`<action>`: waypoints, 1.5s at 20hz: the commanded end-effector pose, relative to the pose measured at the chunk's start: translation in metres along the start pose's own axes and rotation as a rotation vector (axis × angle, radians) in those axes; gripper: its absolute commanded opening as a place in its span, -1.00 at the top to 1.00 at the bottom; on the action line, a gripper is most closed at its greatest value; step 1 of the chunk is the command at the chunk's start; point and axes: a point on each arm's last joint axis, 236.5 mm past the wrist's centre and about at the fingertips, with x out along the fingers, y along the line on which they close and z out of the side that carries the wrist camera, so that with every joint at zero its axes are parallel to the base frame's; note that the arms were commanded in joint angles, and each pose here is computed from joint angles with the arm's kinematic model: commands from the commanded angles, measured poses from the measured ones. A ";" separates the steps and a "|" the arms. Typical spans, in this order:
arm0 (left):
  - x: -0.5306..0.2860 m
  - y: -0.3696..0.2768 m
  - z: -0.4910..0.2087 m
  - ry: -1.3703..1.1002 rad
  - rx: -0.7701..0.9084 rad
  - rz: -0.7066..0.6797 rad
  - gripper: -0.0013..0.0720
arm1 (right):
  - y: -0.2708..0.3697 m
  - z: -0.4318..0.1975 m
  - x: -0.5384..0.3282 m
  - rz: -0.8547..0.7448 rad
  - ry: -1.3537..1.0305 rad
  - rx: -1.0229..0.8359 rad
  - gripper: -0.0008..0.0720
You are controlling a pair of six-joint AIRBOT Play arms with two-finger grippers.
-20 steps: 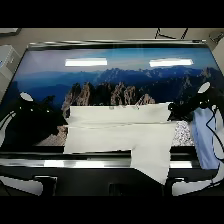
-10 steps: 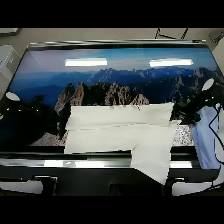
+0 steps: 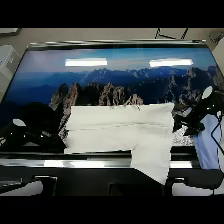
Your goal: Fold the clothes and pants, and hang the long-sleeved shirts on hangers.
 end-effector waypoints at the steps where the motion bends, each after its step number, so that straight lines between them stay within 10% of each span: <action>1: 0.020 0.000 0.000 -0.049 -0.020 -0.047 -0.24 | -0.006 -0.007 0.000 -0.023 0.016 -0.001 -0.56; 3: 0.022 0.003 0.002 -0.062 -0.032 -0.039 -0.20 | -0.007 -0.007 0.000 -0.030 0.013 -0.001 -0.57; 6: 0.022 0.005 0.007 -0.084 -0.050 -0.031 0.84 | -0.007 -0.007 -0.001 0.001 0.012 0.008 -0.57; 7: 0.022 0.005 0.007 -0.084 -0.050 -0.031 0.89 | -0.008 -0.009 -0.003 0.060 0.012 0.030 -0.56; 21: 0.022 0.002 0.000 -0.056 -0.036 -0.042 0.90 | 0.021 -0.096 0.113 0.436 0.127 0.095 -0.45; 23: 0.021 0.001 -0.001 -0.052 -0.035 -0.045 0.90 | 0.030 -0.099 0.116 0.474 0.133 0.096 -0.02; 24: 0.021 0.000 -0.002 -0.051 -0.031 -0.046 0.90 | 0.031 -0.102 0.115 0.481 0.144 0.093 0.64; 25: 0.018 -0.002 -0.003 -0.055 -0.022 -0.046 0.90 | 0.034 -0.103 0.112 0.490 0.146 0.085 0.87; 30: -0.036 -0.036 0.022 -0.161 0.047 -0.038 0.90 | 0.047 -0.043 0.042 0.566 -0.125 0.081 0.88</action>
